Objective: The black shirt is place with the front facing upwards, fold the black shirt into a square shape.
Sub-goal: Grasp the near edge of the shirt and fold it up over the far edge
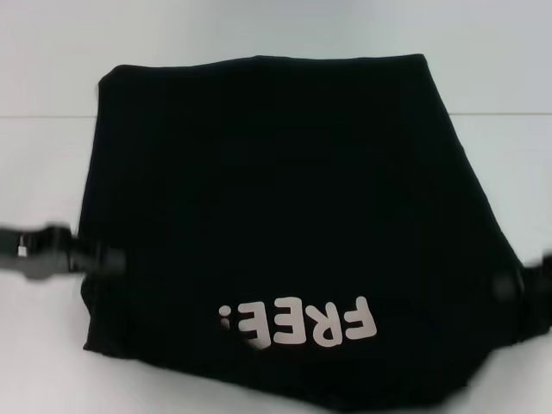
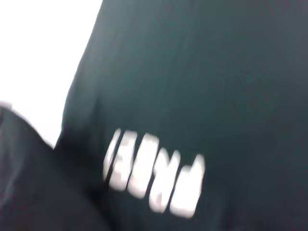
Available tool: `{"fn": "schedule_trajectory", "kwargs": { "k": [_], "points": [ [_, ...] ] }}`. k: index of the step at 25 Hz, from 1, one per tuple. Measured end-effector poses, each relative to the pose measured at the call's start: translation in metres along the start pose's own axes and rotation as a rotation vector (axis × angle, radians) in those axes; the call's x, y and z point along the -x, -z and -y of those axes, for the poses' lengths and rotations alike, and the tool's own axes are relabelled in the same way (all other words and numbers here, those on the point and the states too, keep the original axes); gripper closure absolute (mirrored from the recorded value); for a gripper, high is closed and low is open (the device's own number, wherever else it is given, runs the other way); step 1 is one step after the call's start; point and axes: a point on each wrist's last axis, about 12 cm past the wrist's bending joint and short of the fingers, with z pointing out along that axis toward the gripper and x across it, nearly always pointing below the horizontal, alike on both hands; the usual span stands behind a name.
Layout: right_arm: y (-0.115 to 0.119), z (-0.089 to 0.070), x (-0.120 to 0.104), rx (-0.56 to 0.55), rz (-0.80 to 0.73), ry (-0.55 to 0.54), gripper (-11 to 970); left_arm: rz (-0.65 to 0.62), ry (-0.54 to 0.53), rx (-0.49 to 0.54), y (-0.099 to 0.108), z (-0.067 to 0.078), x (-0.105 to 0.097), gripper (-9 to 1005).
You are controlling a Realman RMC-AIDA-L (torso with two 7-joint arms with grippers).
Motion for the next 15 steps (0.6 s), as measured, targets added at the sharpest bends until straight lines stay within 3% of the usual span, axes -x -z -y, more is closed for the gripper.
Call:
{"fn": "schedule_trajectory", "kwargs": {
  "k": [7, 15],
  "points": [
    [0.01, 0.007, 0.048, -0.153, 0.294, -0.041, 864, 0.323, 0.077, 0.131, 0.0, -0.023, 0.029, 975],
    [-0.014, 0.018, 0.066, -0.207, 0.459, -0.078, 864, 0.461, 0.099, 0.211, -0.03, -0.038, 0.036, 975]
  ]
}}
